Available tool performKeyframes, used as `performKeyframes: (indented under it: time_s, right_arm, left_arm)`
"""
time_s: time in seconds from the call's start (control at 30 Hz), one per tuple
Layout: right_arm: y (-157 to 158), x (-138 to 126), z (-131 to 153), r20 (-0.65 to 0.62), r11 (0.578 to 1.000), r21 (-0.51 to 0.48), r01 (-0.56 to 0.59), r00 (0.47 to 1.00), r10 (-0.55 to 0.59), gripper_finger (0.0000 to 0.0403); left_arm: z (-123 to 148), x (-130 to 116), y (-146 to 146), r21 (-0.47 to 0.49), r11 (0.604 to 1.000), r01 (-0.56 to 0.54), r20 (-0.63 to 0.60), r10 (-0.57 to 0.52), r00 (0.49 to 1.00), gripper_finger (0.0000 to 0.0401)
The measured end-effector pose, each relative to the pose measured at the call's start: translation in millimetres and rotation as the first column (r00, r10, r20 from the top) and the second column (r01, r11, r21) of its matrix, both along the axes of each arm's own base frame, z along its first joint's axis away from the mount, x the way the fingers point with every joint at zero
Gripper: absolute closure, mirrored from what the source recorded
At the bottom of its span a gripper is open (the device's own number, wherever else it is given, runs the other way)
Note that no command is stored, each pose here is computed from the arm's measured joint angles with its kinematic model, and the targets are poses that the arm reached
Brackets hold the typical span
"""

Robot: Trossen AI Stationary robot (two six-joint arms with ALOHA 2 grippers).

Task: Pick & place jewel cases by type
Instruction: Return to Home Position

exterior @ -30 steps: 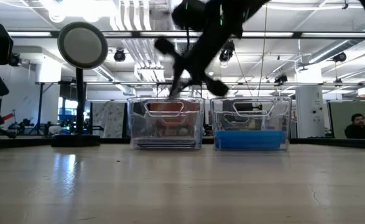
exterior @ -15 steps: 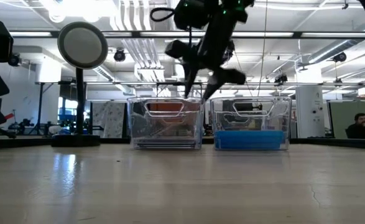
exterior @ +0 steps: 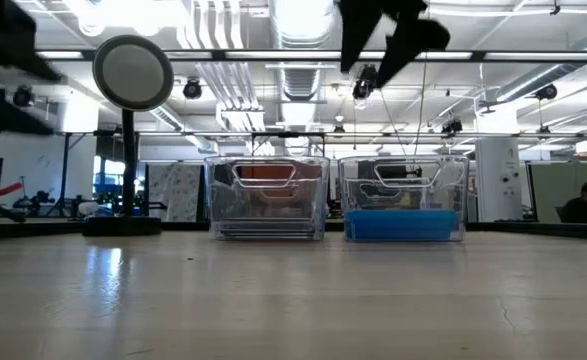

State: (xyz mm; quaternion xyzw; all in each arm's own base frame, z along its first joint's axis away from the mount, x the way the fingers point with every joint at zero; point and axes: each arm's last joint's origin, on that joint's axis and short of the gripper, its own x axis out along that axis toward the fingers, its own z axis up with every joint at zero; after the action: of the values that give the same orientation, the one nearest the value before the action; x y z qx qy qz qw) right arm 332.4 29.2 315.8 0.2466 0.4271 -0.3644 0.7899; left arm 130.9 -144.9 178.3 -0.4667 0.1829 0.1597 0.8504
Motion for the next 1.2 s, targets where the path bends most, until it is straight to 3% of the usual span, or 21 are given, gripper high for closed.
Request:
performKeyframes:
  time_s: [0.1,0.2,0.3,0.4,0.47,0.53,0.6,0.67,0.73,0.87,0.93,1.0,1.1,1.2]
  right_arm:
    - [30,-8,19,0.133,0.992,0.004,-0.123,0.984,0.121,0.0113]
    - [59,-18,40,0.334,0.960,-0.022,-0.278,0.903,0.269,0.0123]
    - [75,-24,53,0.581,0.911,-0.051,-0.410,0.730,0.361,0.0133]
    - [81,-29,59,0.784,0.836,-0.156,-0.526,0.449,0.429,0.0142]
    - [78,-39,56,0.792,0.806,-0.243,-0.539,0.370,0.486,0.0147]
    - [72,-51,52,0.786,0.804,-0.237,-0.546,0.378,0.488,0.0150]
    - [67,-65,52,0.828,0.829,-0.137,-0.543,0.396,0.397,0.0153]
    - [64,-79,53,0.844,0.823,-0.122,-0.555,0.377,0.380,0.0154]
    - [63,-91,56,0.837,0.803,-0.190,-0.564,0.335,0.433,0.0152]
    - [47,-121,53,0.799,0.790,-0.284,-0.543,0.322,0.508,0.0147]
    - [34,-137,40,0.763,0.796,-0.309,-0.521,0.364,0.534,0.0145]
    - [23,-154,23,0.764,0.811,-0.307,-0.498,0.380,0.522,0.0145]
    - [12,-175,7,0.813,0.821,-0.325,-0.469,0.306,0.496,0.0147]
    - [5,-192,-12,0.818,0.822,-0.370,-0.433,0.268,0.510,0.0150]
  left_arm:
    - [17,2,12,0.025,1.000,-0.012,0.065,0.011,0.998,0.0188]
    - [40,8,25,0.098,0.992,0.079,0.129,-0.092,0.987,0.0188]
    - [69,24,42,0.176,0.951,0.254,0.273,-0.295,0.916,0.0188]
    - [90,43,68,0.196,0.893,0.405,0.466,-0.448,0.763,0.0188]
    - [94,51,89,0.196,0.867,0.459,0.507,-0.490,0.709,0.0188]
    - [93,54,109,0.082,0.859,0.505,0.514,-0.470,0.717,0.0188]
    - [91,55,120,0.028,0.860,0.510,0.511,-0.451,0.732,0.0188]
    - [95,52,119,0.130,0.843,0.522,0.527,-0.505,0.684,0.0188]
    - [105,47,119,0.228,0.823,0.519,0.554,-0.549,0.627,0.0188]
    - [118,28,121,0.308,0.821,0.480,0.568,-0.563,0.600,0.0188]
    - [117,13,124,0.324,0.821,0.470,0.533,-0.569,0.627,0.0188]
    - [114,-4,128,0.331,0.847,0.417,0.485,-0.532,0.694,0.0188]
    - [112,-31,133,0.395,0.867,0.304,0.456,-0.473,0.754,0.0188]
    - [110,-52,136,0.456,0.863,0.218,0.463,-0.440,0.770,0.0188]
